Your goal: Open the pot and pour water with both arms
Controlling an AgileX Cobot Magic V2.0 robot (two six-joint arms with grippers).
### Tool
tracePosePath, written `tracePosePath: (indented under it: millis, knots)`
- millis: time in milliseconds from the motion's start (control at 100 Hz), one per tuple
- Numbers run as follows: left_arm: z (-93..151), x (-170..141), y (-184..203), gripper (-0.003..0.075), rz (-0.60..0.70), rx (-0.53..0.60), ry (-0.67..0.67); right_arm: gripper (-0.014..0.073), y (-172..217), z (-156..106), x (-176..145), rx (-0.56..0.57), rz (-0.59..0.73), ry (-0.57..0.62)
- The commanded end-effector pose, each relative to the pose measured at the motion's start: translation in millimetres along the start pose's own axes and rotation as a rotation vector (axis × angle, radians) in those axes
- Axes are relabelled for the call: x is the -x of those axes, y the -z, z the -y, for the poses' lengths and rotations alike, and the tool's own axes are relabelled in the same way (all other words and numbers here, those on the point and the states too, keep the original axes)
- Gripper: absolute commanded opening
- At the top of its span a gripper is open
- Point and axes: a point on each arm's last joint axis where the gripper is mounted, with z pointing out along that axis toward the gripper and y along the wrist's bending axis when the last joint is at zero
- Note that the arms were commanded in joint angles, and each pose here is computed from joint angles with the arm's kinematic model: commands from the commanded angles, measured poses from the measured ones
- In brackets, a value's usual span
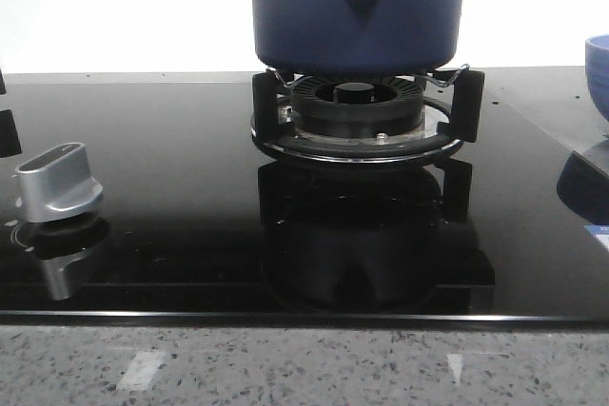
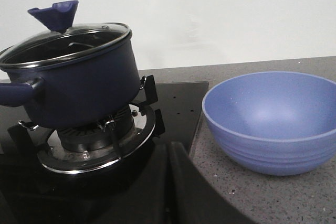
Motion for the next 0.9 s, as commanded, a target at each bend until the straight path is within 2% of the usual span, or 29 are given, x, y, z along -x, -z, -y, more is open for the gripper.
tracePosePath:
  millis: [0,200,300,410,500,600,820,890]
  knots:
    - [-1,-1,1,-0.002,0.083,-0.006,0.009,-0.0056,1,1,13,-0.023,0.077,0.004]
    - [-1,-1,1,-0.002,0.083,-0.006,0.009,-0.0056,1,1,13,-0.026,0.075,0.018]
    - [-1,-1,1,-0.002,0.083,-0.006,0.009,-0.0056,1,4,13,-0.062,0.064,0.162]
    - [-1,-1,1,-0.002,0.083,-0.006,0.009,-0.0056,-1,11,11,-0.129,0.129,0.123]
    - [-1,-1,1,-0.002,0.083,-0.006,0.009,-0.0056,-4,18,-3,-0.192,0.174,0.124]
    - [-1,-1,1,-0.002,0.083,-0.006,0.009,-0.0056,-6,24,-22,-0.238,0.149,0.132]
    - [-1,-1,1,-0.002,0.083,-0.006,0.009,-0.0056,1,26,-58,-0.235,0.15,0.125]
    - [-1,-1,1,-0.002,0.083,-0.006,0.009,-0.0056,1,27,-63,-0.237,0.09,0.12]
